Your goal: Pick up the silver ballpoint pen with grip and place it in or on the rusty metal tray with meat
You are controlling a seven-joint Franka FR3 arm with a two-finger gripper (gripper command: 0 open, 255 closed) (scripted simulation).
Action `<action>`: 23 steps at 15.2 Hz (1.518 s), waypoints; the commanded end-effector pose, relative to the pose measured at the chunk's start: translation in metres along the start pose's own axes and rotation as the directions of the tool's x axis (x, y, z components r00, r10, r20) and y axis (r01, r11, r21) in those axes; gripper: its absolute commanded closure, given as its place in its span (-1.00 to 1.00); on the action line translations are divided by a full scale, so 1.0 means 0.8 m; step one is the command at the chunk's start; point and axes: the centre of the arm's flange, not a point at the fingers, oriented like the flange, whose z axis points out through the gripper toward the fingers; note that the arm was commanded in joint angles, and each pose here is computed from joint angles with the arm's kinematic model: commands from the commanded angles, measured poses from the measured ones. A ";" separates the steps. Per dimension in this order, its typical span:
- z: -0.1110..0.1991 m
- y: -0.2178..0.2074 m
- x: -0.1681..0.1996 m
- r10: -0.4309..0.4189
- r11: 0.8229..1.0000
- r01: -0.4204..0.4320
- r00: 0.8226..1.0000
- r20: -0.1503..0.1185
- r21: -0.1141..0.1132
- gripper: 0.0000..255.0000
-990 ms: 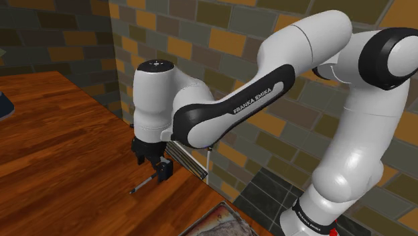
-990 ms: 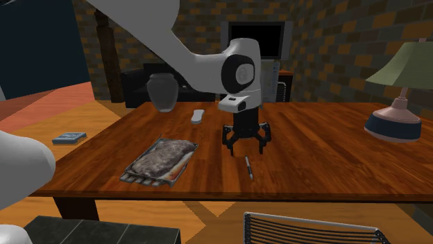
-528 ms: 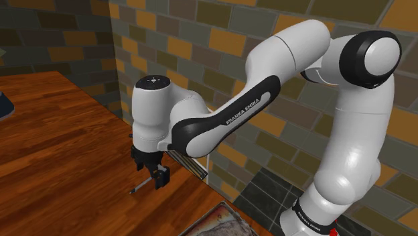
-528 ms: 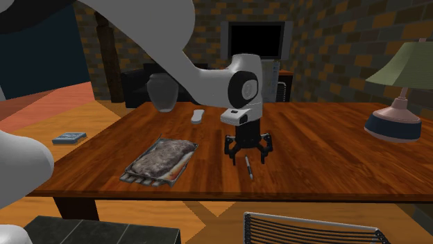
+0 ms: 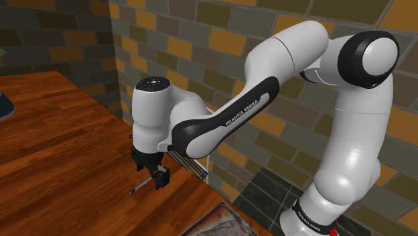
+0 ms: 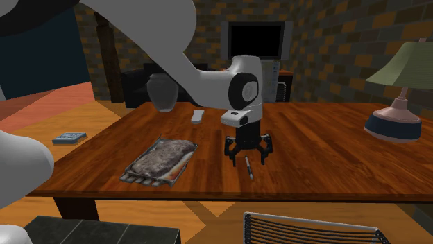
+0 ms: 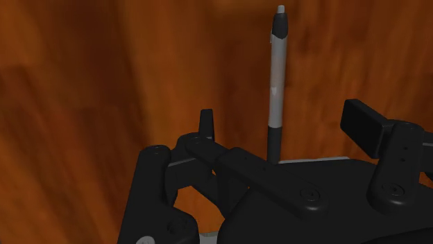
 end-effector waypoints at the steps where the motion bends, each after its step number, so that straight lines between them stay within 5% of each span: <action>1: 0.000 0.000 0.000 0.000 1.000 0.000 1.000 0.000 0.000 1.00; 10: 0.000 0.000 0.000 0.000 1.000 0.000 1.000 0.000 0.000 1.00; 23: -0.085 -0.007 0.000 0.000 1.000 0.000 1.000 0.000 0.000 1.00</action>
